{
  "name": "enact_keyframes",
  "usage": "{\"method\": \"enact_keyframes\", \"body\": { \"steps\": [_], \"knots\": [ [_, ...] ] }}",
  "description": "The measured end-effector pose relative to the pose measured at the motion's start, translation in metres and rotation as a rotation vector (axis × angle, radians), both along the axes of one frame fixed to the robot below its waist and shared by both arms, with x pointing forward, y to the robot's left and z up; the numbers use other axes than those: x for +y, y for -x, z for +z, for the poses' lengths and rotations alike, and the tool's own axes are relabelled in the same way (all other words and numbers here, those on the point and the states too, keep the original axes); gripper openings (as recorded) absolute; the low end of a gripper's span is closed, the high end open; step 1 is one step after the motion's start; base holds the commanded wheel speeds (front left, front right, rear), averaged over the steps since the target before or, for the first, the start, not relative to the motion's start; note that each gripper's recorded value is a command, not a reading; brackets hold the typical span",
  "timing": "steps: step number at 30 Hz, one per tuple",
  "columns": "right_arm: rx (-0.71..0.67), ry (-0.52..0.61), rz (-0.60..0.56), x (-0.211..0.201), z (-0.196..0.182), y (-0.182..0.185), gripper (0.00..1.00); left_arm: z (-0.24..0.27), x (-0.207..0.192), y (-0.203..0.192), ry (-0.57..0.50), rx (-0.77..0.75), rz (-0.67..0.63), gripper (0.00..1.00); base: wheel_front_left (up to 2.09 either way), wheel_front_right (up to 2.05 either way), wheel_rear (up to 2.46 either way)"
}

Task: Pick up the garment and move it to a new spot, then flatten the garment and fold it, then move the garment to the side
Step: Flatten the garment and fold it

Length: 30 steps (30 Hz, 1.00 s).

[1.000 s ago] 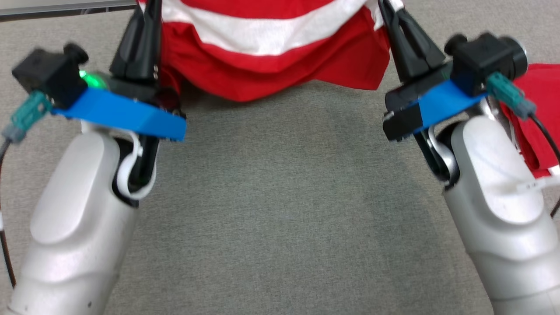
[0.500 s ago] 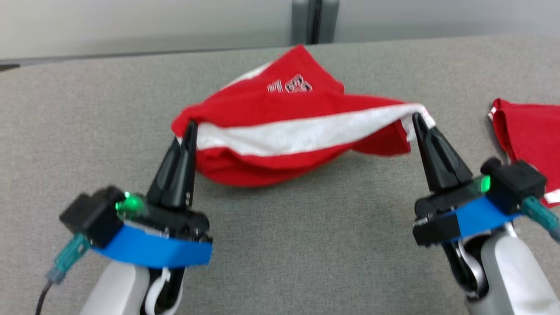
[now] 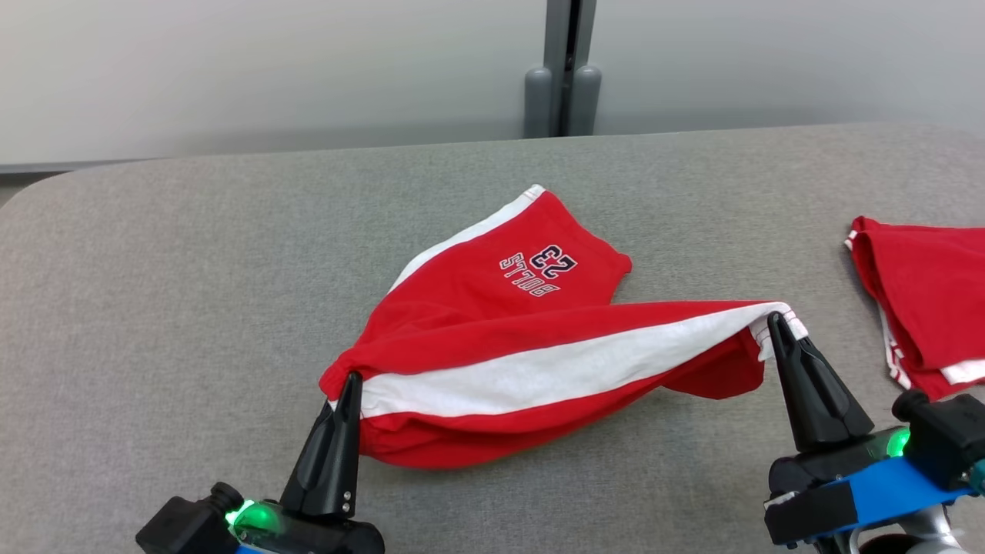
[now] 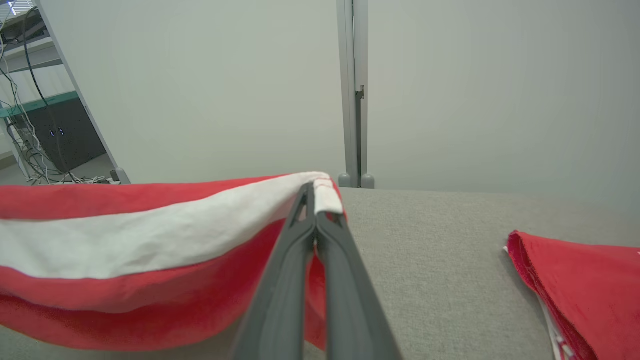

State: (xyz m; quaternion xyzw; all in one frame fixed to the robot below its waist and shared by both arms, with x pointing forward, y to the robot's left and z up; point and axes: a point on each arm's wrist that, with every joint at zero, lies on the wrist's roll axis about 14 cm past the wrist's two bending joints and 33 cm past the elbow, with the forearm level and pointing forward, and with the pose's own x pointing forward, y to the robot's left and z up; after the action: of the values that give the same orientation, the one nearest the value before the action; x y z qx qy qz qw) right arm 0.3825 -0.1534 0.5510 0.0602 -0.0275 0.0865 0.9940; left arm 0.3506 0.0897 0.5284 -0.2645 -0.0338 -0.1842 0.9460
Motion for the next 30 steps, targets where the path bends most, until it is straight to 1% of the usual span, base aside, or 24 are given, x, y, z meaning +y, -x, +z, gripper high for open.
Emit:
{"method": "enact_keyframes", "body": {
  "steps": [2,6,9,11,12,17,20,24,30],
  "knots": [
    [0.021,-0.009,0.012,0.004,-0.004,-0.004,0.00,-0.010,0.002,0.001,-0.003,0.032,0.012,0.00,0.00,0.00,0.00],
    [0.073,0.019,0.045,0.005,-0.016,-0.026,0.00,-0.032,0.007,0.001,0.044,0.121,0.057,0.00,0.00,0.00,0.00],
    [0.112,0.089,0.079,0.005,-0.025,-0.053,0.00,-0.054,0.010,0.001,0.088,0.209,0.090,0.00,0.00,0.00,0.00],
    [0.147,0.117,0.114,0.010,-0.032,-0.073,0.00,-0.062,0.011,-0.005,0.103,0.237,0.104,0.00,0.00,0.00,0.00],
    [0.188,0.157,0.164,0.020,-0.041,-0.091,0.00,-0.068,0.014,-0.013,0.119,0.259,0.127,0.00,0.00,0.00,0.00],
    [0.271,0.263,0.276,0.046,-0.061,-0.136,0.00,-0.086,0.034,-0.037,0.142,0.311,0.216,0.00,0.00,0.00,0.00],
    [0.323,0.300,0.322,0.059,-0.075,-0.159,0.00,-0.103,0.042,-0.044,0.149,0.370,0.252,0.00,0.00,0.00,0.00],
    [0.371,0.335,0.355,0.074,-0.090,-0.186,0.00,-0.116,0.050,-0.053,0.162,0.423,0.284,0.00,0.00,0.00,0.00],
    [0.432,0.373,0.374,0.088,-0.117,-0.215,0.00,-0.127,0.052,-0.066,0.168,0.468,0.298,0.00,0.00,0.00,0.00]
  ]
}}
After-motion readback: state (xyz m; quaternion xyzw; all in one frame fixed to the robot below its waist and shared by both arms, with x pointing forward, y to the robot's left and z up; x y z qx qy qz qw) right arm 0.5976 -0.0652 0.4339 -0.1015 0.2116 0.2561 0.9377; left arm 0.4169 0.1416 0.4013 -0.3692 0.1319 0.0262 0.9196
